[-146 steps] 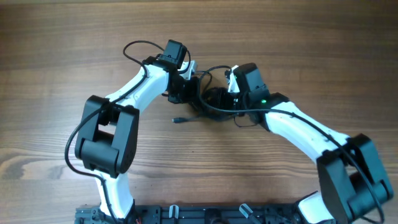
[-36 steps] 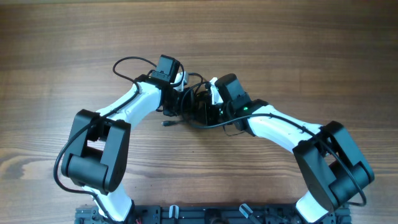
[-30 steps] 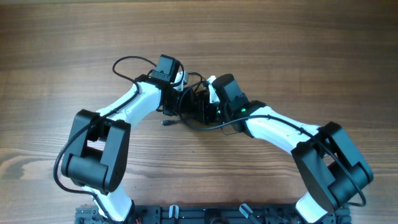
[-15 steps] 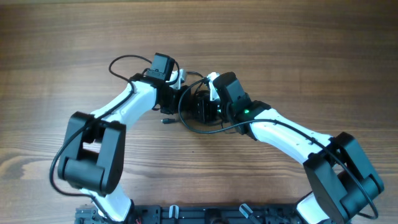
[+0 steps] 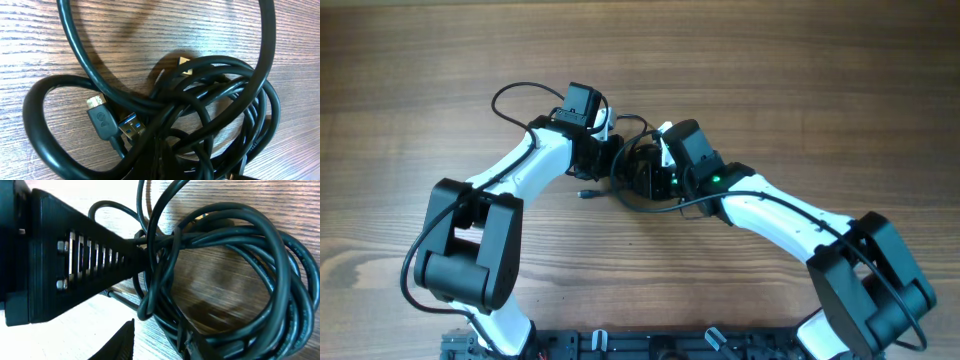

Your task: Untangle cables

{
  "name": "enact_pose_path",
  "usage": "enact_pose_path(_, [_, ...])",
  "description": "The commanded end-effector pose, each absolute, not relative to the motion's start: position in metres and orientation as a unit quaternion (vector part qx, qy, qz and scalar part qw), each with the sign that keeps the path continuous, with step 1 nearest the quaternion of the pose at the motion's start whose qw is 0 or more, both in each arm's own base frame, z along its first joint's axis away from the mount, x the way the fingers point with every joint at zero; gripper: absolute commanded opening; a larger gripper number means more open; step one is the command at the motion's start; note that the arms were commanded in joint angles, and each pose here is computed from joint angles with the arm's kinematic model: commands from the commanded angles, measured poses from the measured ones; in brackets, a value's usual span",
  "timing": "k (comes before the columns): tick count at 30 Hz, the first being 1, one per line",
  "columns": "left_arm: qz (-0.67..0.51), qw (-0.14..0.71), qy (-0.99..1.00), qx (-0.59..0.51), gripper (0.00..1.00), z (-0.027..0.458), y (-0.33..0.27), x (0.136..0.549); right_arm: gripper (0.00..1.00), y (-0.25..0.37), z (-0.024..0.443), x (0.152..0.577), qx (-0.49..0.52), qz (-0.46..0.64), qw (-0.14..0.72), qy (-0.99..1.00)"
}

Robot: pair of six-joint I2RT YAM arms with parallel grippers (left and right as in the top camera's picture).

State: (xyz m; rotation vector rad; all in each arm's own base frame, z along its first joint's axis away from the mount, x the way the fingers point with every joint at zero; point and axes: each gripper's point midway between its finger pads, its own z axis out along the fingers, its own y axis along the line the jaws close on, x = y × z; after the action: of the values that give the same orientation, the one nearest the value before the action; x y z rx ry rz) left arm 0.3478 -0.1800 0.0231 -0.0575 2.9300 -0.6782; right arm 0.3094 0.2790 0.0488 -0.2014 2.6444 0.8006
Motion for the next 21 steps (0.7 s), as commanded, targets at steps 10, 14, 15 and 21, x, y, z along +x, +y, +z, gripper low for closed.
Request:
enact_pose_path(10, [-0.202, 0.066, 0.977, -0.013, 0.04, 0.009, -0.175, 0.349, 0.2, 0.285, 0.016, 0.319, -0.063, 0.26, 0.186, 0.945])
enact_pose_path(14, [-0.203, 0.066, 0.977, -0.013, 0.04, 0.01, -0.175, 0.35, 0.22, 0.292, 0.012, 0.324, -0.063, 0.274, 0.194, 0.94])
enact_pose_path(15, [-0.203, 0.066, 0.977, -0.013, 0.04, 0.01, -0.175, 0.35, 0.22, 0.292, 0.012, 0.325, -0.051, 0.276, 0.191, 0.941])
enact_pose_path(21, [-0.203, 0.067, 0.977, -0.013, 0.04, 0.01, -0.175, 0.35, 0.21, 0.287, 0.003, 0.33, -0.034, 0.26, 0.198, 0.945])
